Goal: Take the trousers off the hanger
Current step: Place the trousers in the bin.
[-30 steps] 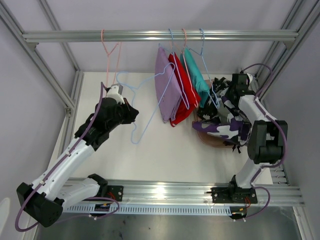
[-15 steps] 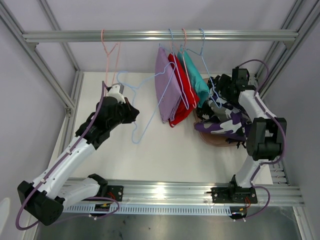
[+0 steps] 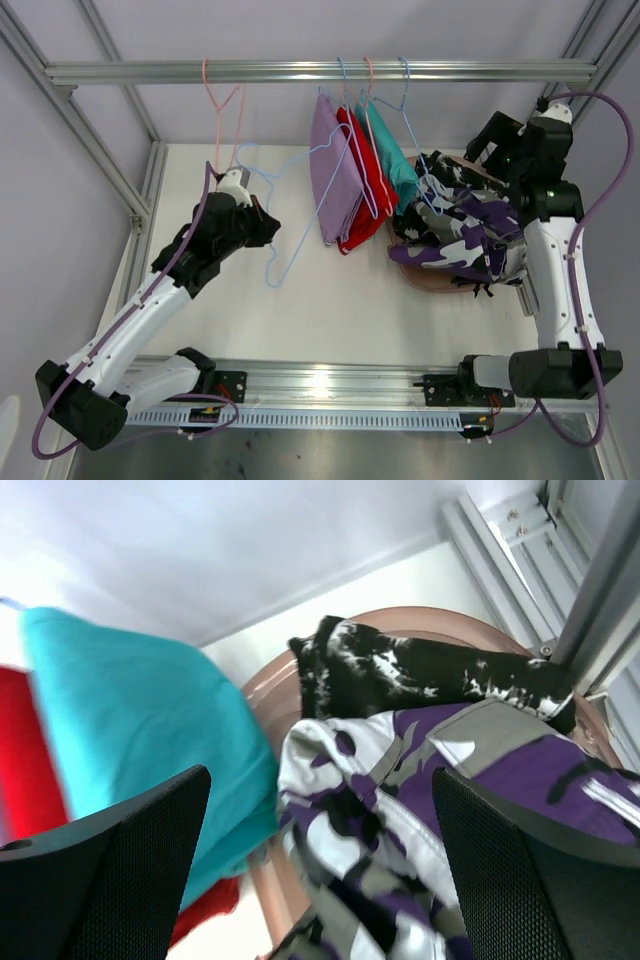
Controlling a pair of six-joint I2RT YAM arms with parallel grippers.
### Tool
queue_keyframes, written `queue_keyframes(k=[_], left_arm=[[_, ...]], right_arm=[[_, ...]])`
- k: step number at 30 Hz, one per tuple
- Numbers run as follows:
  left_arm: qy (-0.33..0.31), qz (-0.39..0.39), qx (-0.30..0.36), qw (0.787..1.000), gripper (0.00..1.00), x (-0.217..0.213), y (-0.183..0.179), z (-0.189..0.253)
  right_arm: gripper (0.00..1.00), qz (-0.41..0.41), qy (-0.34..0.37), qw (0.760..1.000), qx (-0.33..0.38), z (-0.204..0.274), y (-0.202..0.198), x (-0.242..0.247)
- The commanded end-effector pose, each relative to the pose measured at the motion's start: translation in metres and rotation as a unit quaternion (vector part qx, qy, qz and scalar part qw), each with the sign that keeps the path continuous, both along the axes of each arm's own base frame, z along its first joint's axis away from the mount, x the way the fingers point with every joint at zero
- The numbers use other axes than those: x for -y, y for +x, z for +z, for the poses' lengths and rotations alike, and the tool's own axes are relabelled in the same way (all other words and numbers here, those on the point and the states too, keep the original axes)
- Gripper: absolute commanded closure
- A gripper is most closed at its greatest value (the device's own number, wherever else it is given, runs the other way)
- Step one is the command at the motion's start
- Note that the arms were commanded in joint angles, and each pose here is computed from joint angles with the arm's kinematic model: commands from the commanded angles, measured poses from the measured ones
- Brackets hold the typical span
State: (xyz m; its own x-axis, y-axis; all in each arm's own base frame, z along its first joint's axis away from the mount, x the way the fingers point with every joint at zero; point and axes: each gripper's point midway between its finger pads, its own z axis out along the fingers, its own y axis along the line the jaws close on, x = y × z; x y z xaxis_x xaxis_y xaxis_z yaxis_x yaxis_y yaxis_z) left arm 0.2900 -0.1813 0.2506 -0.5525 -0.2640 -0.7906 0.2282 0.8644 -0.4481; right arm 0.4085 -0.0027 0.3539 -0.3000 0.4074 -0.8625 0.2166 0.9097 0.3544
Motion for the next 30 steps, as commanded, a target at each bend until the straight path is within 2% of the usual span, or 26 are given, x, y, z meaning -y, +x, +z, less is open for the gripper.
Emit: queue_keyframes(k=[1,5,11,20,25,30], left_arm=[[-0.010,-0.028,0.023,0.999,1.00,0.010,-0.002,0.022],[-0.010,-0.028,0.023,0.999,0.99,0.010,-0.002,0.021],[-0.010,-0.029,0.024,0.999,0.99,0.010,-0.002,0.023],[-0.010,-0.030,0.020,0.999,1.00,0.011,-0.002,0.020],[-0.007,-0.024,0.022,0.999,1.00,0.009,-0.001,0.021],[-0.006,-0.024,0.021,0.999,0.99,0.009,0.000,0.019]], right_arm=[[0.04,0.025,-0.005,0.999,-0.019,-0.002,-0.030,-0.008],[0.04,0.052,0.008,0.996,-0.069,-0.025,-0.062,-0.018],[0.08,0.067,0.024,0.994,-0.082,-0.046,-0.105,-0.031],[0.35,0.115,0.041,0.991,-0.047,-0.044,-0.168,-0.058],[0.44,0.129,0.040,0.988,-0.076,-0.067,-0.178,-0.061],[0.41,0.139,0.049,0.982,-0.121,-0.112,-0.160,-0.068]])
